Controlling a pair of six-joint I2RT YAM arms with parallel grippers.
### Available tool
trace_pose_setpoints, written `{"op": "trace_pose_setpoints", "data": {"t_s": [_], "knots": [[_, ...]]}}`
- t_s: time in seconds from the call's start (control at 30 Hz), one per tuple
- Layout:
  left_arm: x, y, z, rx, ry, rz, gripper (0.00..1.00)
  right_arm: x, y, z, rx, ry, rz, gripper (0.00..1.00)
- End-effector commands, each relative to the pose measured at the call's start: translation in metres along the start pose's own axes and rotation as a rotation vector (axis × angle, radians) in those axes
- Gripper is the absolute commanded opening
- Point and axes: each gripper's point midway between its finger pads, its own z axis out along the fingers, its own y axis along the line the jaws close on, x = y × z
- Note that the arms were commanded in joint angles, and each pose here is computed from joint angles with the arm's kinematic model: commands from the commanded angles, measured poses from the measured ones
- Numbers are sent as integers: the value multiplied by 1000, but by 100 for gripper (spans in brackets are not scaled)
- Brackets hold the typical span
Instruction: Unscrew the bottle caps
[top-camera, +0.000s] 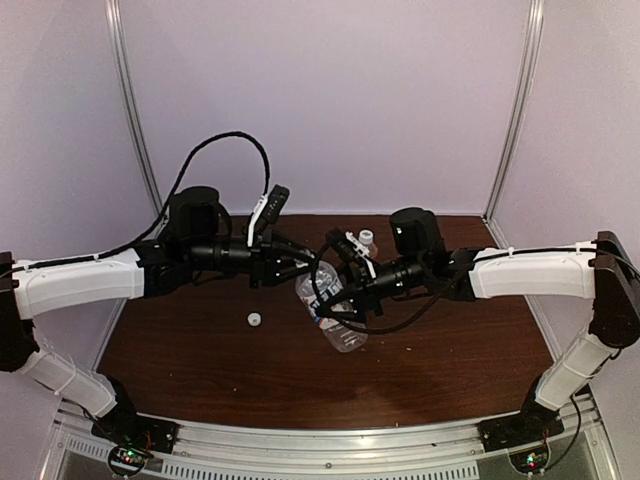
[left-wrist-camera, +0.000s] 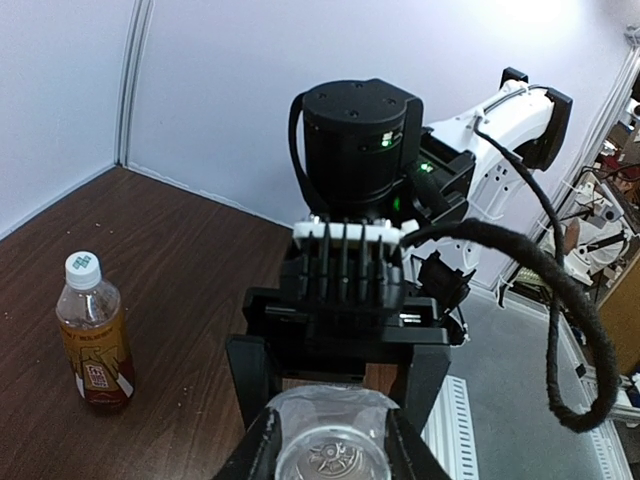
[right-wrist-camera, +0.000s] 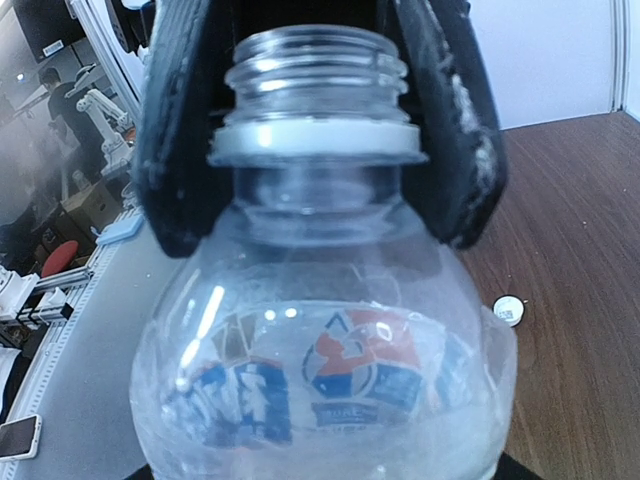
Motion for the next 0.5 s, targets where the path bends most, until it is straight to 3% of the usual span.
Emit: {"op": "trace_pose_setpoints", "data": {"t_s": [0.0,0.2,0.47], "knots": [[-13,-14,-6,33,-36,68,0,-15,-3,-1,37,-29,-31,73],[-10,-11,-9,-4,-22,86,0,-15,-6,-1,50,-28,-20,99],[-5,-2,-16,-85,17,116,0,-17,-16,-6,130,-28,-24,100]]}}
